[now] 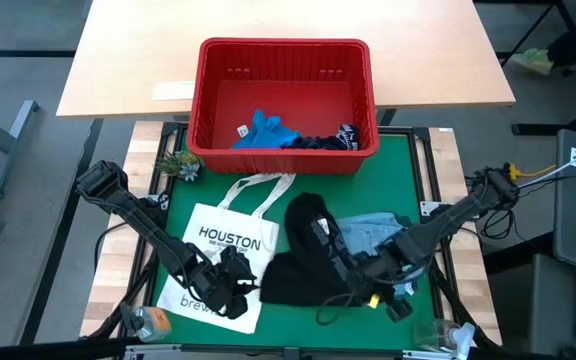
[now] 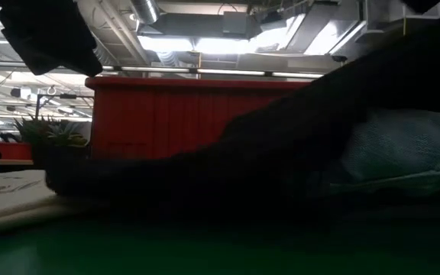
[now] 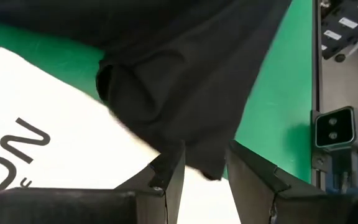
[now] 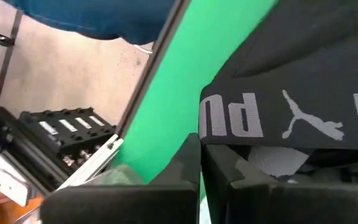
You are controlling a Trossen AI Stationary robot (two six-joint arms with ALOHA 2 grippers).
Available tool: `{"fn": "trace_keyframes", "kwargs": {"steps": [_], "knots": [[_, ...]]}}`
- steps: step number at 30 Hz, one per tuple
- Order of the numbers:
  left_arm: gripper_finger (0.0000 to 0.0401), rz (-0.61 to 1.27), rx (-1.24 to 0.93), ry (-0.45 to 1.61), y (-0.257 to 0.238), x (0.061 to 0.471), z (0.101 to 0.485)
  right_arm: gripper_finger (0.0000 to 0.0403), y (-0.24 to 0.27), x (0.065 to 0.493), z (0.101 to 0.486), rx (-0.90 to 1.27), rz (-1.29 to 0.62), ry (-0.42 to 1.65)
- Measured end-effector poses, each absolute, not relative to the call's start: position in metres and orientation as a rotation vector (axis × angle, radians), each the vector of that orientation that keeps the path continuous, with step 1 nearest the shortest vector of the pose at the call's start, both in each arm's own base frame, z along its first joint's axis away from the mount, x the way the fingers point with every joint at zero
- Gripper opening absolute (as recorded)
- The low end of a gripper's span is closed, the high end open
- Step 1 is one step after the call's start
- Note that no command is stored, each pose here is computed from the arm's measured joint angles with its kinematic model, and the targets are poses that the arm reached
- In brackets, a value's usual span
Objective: Fold Laundry from Bin
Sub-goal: Fold the black boxer
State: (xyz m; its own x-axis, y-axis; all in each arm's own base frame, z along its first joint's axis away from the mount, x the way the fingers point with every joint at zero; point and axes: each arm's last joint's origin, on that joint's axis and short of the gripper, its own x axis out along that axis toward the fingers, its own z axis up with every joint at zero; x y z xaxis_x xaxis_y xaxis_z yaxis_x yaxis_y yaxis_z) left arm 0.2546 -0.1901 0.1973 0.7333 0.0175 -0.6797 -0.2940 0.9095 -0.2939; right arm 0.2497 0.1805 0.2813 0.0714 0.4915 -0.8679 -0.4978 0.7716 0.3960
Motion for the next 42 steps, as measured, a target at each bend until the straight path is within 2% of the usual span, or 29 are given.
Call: {"fn": "trace_keyframes", "kwargs": {"steps": [12,20,28,34,42], "knots": [[0.0112,0.302,-0.371,0.663,-0.166,0.270,0.198,0.0004,0.223,0.212,0.280,0.008,0.796,1.398],[0.0112,0.353,-0.308,0.542,-0.130,0.300,0.208,0.0005,0.225,0.211,0.280,-0.014,0.760,1.386],[0.0112,0.200,-0.250,0.348,-0.091,0.333,0.232,0.0005,0.225,0.211,0.280,-0.018,0.754,1.383],[0.0114,0.146,-0.162,0.303,-0.070,0.341,0.238,0.0005,0.225,0.211,0.280,-0.018,0.754,1.383],[0.0155,0.073,-0.194,0.280,-0.053,0.348,0.240,0.0005,0.225,0.211,0.279,-0.018,0.754,1.383]]}}
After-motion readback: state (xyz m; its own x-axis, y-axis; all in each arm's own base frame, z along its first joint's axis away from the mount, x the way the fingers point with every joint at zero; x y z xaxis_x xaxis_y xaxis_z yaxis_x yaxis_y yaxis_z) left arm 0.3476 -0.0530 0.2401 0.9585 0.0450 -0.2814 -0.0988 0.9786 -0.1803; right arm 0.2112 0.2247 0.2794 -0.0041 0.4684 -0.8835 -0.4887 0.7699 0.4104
